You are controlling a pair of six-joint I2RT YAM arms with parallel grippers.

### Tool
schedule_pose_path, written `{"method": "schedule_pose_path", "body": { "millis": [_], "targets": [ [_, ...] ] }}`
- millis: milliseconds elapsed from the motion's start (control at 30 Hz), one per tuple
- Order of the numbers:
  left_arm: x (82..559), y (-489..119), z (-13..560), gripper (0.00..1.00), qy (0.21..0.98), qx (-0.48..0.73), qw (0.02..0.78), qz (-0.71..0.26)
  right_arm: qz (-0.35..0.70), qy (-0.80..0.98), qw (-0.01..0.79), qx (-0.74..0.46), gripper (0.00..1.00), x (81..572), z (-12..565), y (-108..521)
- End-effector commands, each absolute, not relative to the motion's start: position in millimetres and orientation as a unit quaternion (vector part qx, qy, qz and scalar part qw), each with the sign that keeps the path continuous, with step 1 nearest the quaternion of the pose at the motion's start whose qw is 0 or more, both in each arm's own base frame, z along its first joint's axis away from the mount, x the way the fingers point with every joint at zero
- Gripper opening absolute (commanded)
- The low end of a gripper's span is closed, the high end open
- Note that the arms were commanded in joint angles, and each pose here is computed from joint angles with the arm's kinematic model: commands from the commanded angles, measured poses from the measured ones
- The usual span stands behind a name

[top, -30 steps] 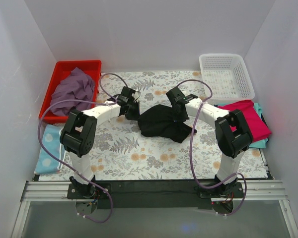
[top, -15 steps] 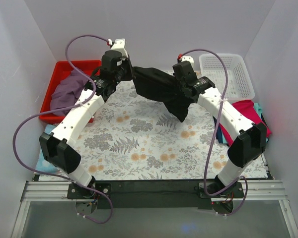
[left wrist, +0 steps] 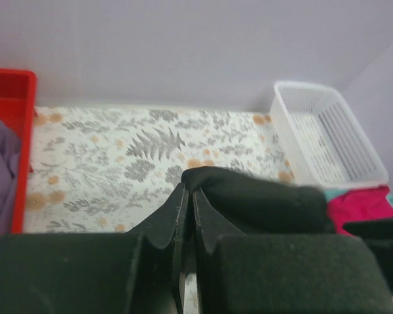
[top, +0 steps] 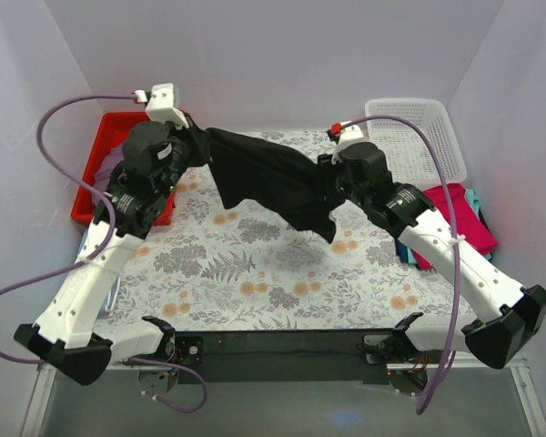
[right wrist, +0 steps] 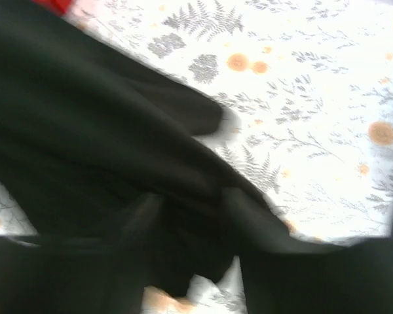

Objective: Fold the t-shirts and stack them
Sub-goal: Move the tshirt to the center of the board

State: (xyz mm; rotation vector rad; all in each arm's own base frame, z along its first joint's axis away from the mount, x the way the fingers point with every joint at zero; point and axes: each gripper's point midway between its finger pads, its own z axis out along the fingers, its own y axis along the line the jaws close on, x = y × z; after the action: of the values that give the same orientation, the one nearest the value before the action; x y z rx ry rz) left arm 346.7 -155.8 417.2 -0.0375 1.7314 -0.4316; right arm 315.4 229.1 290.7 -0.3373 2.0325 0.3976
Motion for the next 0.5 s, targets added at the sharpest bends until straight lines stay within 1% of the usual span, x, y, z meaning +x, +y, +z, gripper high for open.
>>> {"method": "schedule_pose_path", "body": {
  "millis": [0, 33, 67, 167, 233, 333, 467],
  "targets": [
    [357.6, -120.6, 425.7, 0.00, 0.738, -0.070, 0.660, -0.125, 0.114, 0.854, 0.488, -0.143, 0.70, 314.7, 264.4, 202.8],
    [363.7, -123.8, 419.0, 0.00, 0.745, -0.069, 0.652, -0.122, 0.101, 0.859, 0.482, -0.142, 0.73, 317.8, 257.3, 201.0],
    [368.2, -126.5, 417.5, 0.00, 0.747, -0.070, 0.650, -0.123, 0.090, 0.861, 0.481, -0.140, 0.74, 320.9, 253.8, 198.4],
    [383.7, -137.9, 405.1, 0.00, 0.755, -0.067, 0.639, -0.128, 0.072, 0.873, 0.462, -0.138, 0.74, 326.9, 238.2, 199.9],
    [391.3, -145.7, 385.4, 0.00, 0.771, -0.059, 0.621, -0.127, 0.073, 0.881, 0.445, -0.142, 0.74, 328.1, 224.6, 204.5],
    [393.6, -152.7, 365.6, 0.00, 0.786, -0.049, 0.602, -0.131, 0.078, 0.890, 0.423, -0.149, 0.74, 327.1, 207.4, 210.6],
    [398.6, -172.4, 359.1, 0.00, 0.793, -0.016, 0.588, -0.161, 0.072, 0.895, 0.414, -0.148, 0.74, 329.1, 198.8, 211.6]
  ]
}}
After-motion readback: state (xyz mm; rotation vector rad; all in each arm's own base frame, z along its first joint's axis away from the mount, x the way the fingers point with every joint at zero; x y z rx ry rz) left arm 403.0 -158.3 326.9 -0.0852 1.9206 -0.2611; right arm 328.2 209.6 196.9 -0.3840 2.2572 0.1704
